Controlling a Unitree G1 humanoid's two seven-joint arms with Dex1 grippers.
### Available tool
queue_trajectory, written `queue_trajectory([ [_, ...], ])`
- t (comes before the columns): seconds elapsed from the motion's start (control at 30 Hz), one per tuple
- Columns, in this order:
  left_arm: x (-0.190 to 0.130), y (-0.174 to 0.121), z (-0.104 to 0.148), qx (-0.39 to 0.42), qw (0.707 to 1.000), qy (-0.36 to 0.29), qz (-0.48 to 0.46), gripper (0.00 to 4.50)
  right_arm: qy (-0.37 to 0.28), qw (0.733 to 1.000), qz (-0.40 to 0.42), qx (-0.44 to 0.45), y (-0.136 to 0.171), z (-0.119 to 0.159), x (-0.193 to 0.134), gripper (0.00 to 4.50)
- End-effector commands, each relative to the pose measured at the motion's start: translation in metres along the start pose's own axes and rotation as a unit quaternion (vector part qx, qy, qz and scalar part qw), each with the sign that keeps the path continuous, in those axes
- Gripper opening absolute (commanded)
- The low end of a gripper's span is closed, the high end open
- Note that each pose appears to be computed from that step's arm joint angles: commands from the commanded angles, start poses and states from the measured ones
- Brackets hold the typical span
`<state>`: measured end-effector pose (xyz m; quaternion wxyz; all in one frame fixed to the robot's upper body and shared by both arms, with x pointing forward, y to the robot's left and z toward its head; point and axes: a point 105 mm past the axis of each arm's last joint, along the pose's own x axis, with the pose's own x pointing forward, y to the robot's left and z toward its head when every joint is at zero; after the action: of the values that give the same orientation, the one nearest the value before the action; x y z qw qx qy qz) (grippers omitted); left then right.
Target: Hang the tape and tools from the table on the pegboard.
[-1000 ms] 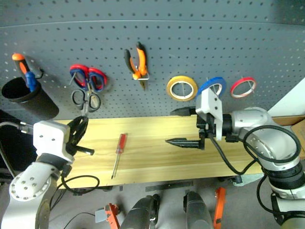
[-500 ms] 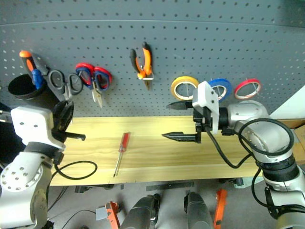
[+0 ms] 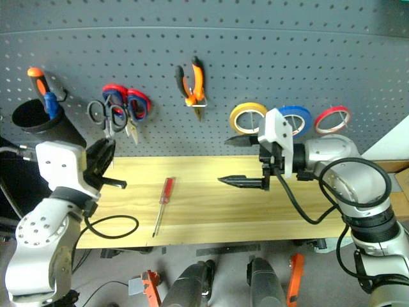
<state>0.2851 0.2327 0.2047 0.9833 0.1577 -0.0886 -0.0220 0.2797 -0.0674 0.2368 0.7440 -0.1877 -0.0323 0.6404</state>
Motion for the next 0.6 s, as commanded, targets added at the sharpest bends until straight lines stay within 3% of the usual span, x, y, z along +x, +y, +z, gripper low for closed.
queue_trajectory([
  [0.03, 0.003, 0.002, 0.009, 0.014, 1.0, -0.023, 0.001, 0.1, -0.013, 1.0, 0.003, -0.025, 0.003, 0.012, -0.001, 4.5],
  [0.33, 0.022, 0.008, -0.013, -0.024, 0.999, 0.018, 0.025, 0.1, -0.015, 1.0, 0.002, -0.027, 0.003, 0.013, 0.002, 4.5],
  [0.5, 0.022, -0.001, -0.018, -0.027, 0.999, 0.021, -0.001, 1.72, -0.013, 1.0, 0.005, -0.021, 0.007, 0.011, 0.002, 4.5],
  [0.6, 0.016, -0.002, -0.04, -0.014, 0.997, 0.071, 0.0, 2.74, -0.011, 1.0, 0.002, -0.013, 0.008, 0.011, 0.001, 4.5],
])
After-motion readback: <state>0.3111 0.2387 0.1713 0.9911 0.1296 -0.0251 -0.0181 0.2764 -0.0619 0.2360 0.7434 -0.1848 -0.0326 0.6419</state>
